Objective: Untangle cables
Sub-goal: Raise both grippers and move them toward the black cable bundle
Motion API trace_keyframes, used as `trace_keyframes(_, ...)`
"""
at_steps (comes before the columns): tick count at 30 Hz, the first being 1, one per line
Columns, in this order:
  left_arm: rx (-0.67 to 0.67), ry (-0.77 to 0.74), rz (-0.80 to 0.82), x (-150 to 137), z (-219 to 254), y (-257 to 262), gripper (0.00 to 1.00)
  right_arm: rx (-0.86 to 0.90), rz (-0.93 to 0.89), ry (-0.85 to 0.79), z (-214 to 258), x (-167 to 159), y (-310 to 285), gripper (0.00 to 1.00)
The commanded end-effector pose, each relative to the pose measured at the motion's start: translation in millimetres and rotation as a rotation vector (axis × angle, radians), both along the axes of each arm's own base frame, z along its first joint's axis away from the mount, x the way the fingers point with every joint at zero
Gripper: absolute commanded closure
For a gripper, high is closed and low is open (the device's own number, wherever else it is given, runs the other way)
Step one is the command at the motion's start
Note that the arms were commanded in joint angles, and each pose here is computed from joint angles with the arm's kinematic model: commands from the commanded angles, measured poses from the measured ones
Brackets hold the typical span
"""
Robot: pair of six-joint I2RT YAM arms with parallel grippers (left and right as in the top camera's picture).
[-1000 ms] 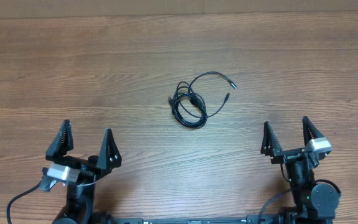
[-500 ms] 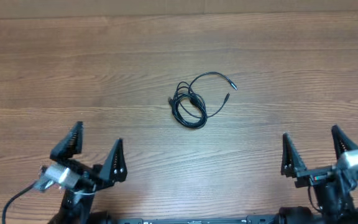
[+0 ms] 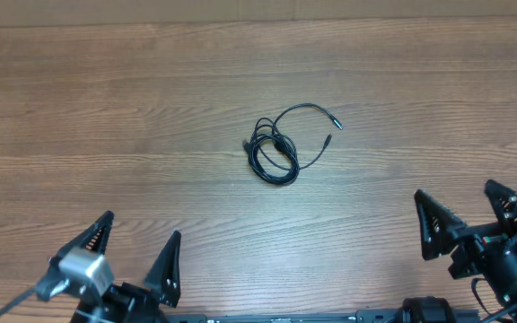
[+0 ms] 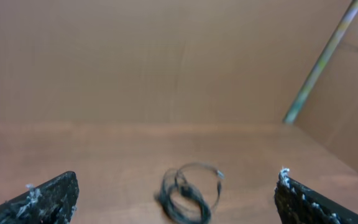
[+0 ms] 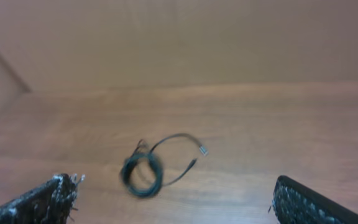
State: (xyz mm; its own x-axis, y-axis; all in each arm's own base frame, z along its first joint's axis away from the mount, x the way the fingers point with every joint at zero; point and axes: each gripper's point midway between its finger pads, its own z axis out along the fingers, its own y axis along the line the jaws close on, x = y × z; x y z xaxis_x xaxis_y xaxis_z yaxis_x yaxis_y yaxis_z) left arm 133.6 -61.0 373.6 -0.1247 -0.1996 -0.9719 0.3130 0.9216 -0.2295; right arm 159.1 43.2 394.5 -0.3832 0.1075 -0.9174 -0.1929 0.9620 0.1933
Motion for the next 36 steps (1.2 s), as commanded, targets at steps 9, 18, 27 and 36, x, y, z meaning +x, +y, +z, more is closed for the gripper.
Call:
trace_keyframes(9,-0.054,0.18,-0.19,-15,-26,-30,0.0,0.147,0.313,0.049,9,-38,54,0.0)
trace_keyframes(18,-0.104,0.2,-0.242,-20,-24,-39,0.0,0.162,0.373,0.007,20,-40,62,0.0)
trace_keyframes(27,-0.126,0.229,-0.178,-5,-33,-29,0.32,0.113,0.258,-0.029,23,-26,44,0.0)
trace_keyframes(36,-0.319,0.532,-0.177,39,-90,-29,0.34,0.084,0.047,-0.063,28,-8,12,0.0)
